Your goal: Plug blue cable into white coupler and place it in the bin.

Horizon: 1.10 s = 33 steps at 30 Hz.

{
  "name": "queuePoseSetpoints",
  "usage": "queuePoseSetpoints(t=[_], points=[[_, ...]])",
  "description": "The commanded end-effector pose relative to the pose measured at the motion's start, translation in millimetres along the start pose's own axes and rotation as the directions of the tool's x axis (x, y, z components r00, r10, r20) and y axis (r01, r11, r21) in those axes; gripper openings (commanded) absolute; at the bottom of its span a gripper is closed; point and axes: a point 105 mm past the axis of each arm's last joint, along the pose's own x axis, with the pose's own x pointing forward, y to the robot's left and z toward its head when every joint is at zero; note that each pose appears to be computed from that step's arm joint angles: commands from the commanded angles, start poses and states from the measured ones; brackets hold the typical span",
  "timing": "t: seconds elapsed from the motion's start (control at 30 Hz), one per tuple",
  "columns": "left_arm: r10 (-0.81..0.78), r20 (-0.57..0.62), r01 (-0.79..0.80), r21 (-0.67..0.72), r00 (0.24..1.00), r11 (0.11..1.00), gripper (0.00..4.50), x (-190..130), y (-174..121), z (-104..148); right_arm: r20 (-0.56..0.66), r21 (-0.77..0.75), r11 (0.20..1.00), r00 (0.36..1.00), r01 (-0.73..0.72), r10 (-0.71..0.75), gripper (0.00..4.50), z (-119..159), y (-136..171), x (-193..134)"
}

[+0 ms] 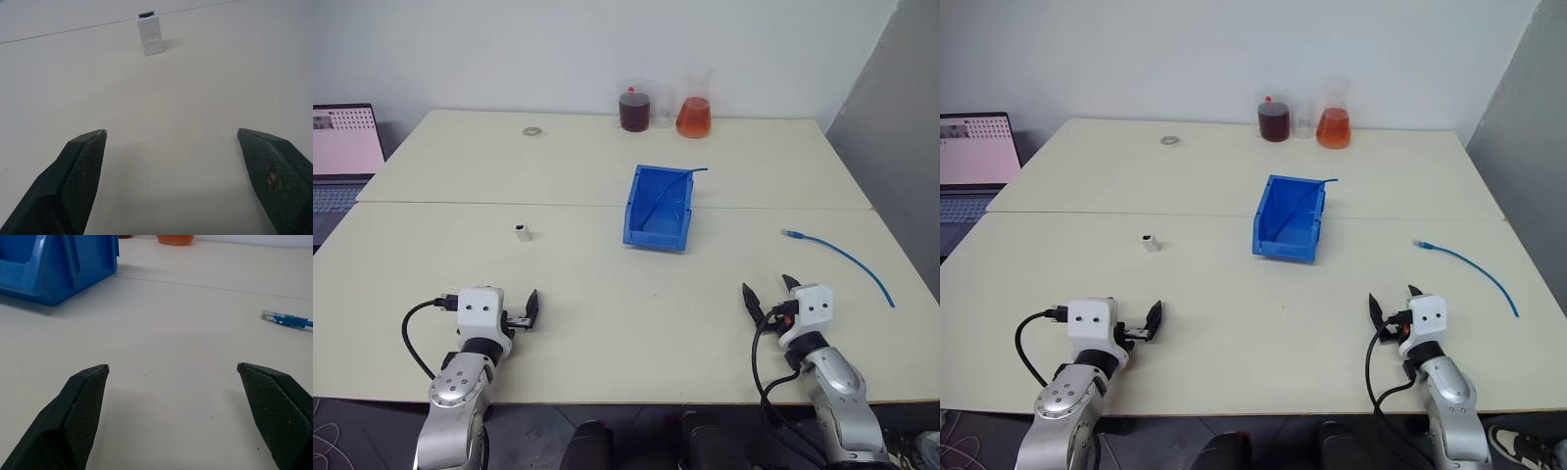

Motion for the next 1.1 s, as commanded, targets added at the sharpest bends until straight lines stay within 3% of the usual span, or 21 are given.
queuePoseSetpoints(t=[0.03, 0.17, 0.33, 0.43, 0.63, 0.73, 0.83, 1.1], points=[[-0.001, 0.047, 0.000, 0.010, 0.999, 1.000, 4.50, -1.5, -0.8, 12.2, 0.047, -0.015, 1.000, 0.999, -0.009, 0.009, 4.48, 10.7, -1.2, 2.5], [-0.010, 0.054, 0.011, -0.008, 0.998, 1.000, 4.50, -2.9, -1.0, 13.5, 0.047, -0.018, 1.000, 0.999, -0.014, 0.014, 4.48, 10.7, -1.1, 3.4], [-0.218, 0.171, 0.225, -0.020, 0.961, 0.974, 4.50, -8.4, -24.0, 45.8, 0.060, -0.028, 1.000, 0.998, -0.011, 0.012, 4.48, 16.6, -4.3, 4.2], [-0.420, 0.257, 0.413, 0.084, 0.870, 0.907, 4.50, 2.0, -50.2, 91.0, 0.087, -0.039, 0.999, 0.996, 0.005, -0.002, 4.48, 31.7, -20.0, 3.4], [-0.686, 0.203, 0.666, 0.165, 0.699, 0.728, 4.50, 6.7, -95.2, 124.1, 0.102, -0.055, 0.998, 0.995, -0.006, 0.011, 4.48, 59.0, -45.6, -0.6], [-0.806, 0.138, 0.794, 0.145, 0.575, 0.591, 4.50, -2.1, -116.2, 129.8, 0.087, -0.096, 0.995, 0.996, 0.040, -0.032, 4.48, 70.5, -73.0, -1.3], [-0.906, 0.025, 0.891, 0.172, 0.422, 0.420, 4.50, -16.2, -133.7, 126.7, -0.008, -0.146, 0.985, 0.995, 0.093, -0.095, 4.48, 70.2, -115.1, 1.1], [-0.946, -0.005, 0.923, 0.224, 0.323, 0.314, 4.50, -10.8, -152.4, 136.9, -0.314, -0.099, 0.978, 0.926, 0.186, -0.208, 4.48, 45.7, -211.7, 8.3]])
